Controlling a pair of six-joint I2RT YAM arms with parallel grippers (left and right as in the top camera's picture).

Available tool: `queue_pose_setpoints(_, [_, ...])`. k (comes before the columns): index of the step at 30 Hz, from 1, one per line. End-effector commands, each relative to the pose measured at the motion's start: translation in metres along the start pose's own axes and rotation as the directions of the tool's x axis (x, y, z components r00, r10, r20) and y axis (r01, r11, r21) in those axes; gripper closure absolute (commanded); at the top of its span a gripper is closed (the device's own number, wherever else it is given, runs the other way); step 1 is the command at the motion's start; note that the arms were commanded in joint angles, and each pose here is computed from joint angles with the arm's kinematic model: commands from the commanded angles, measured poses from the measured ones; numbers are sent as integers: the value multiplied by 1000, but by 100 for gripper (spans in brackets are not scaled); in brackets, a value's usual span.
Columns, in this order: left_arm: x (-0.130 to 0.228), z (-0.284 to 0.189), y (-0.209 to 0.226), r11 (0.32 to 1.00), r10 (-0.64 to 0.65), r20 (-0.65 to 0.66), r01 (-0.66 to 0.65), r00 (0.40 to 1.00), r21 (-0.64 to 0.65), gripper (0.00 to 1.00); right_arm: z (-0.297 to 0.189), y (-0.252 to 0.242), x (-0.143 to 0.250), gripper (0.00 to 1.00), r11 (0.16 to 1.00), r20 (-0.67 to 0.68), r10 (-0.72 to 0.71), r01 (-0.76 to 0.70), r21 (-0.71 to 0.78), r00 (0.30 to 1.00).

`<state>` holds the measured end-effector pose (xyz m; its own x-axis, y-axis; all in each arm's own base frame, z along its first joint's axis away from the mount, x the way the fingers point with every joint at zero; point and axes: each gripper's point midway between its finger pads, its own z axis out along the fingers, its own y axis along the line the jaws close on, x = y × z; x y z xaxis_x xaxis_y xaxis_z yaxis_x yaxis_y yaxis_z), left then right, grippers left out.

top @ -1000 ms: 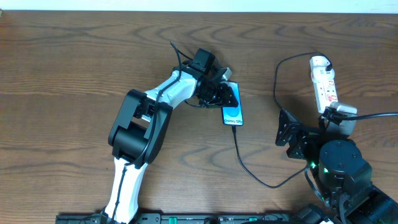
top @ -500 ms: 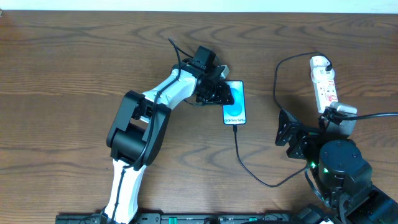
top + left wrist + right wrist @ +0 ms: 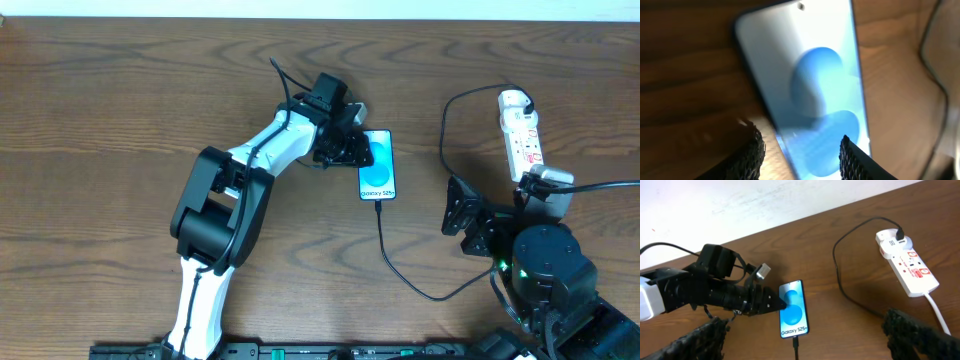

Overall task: Plug charger to phone and switch on socket
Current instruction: 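Open the left gripper and retract it away from the phone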

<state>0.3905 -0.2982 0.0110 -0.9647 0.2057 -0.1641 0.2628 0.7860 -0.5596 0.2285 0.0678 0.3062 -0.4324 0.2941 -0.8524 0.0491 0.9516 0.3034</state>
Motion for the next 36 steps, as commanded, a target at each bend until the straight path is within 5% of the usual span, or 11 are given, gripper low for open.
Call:
queue_pose_setpoints(1, [20, 11, 86, 953, -81, -24, 70, 996, -295, 49, 0, -5, -2, 1, 1000, 7, 11, -12, 23, 1000])
queue_pose_setpoints(4, [6, -13, 95, 942, -89, 34, 95, 995, -323, 48, 2, -5, 1, 1, 999, -7, 3, -2, 33, 1000])
queue_pose_setpoints(5, [0, -25, 97, 939, -94, 58, 108, 994, -327, 39, 4, -5, 2, 1, 999, -13, -1, 1, 37, 1000])
queue_pose_setpoints(8, [-16, -64, 102, 933, -109, 136, 149, 985, -328, 35, 11, -4, 7, 1, 998, -38, -15, 17, 52, 999])
queue_pose_setpoints(16, [-28, -197, 108, 912, -160, 346, 273, 924, -305, 33, 41, 0, 28, 1, 990, -141, -67, 84, 111, 988])
queue_pose_setpoints(24, [22, -315, 95, 874, -222, 478, 391, 850, -289, 33, 82, 9, 69, 1, 976, -313, -121, 171, 138, 942])
queue_pose_setpoints(36, [118, -390, 24, 888, -132, 552, 346, 823, -303, 43, 134, 25, 138, 1, 969, -532, -143, 228, 96, 834])
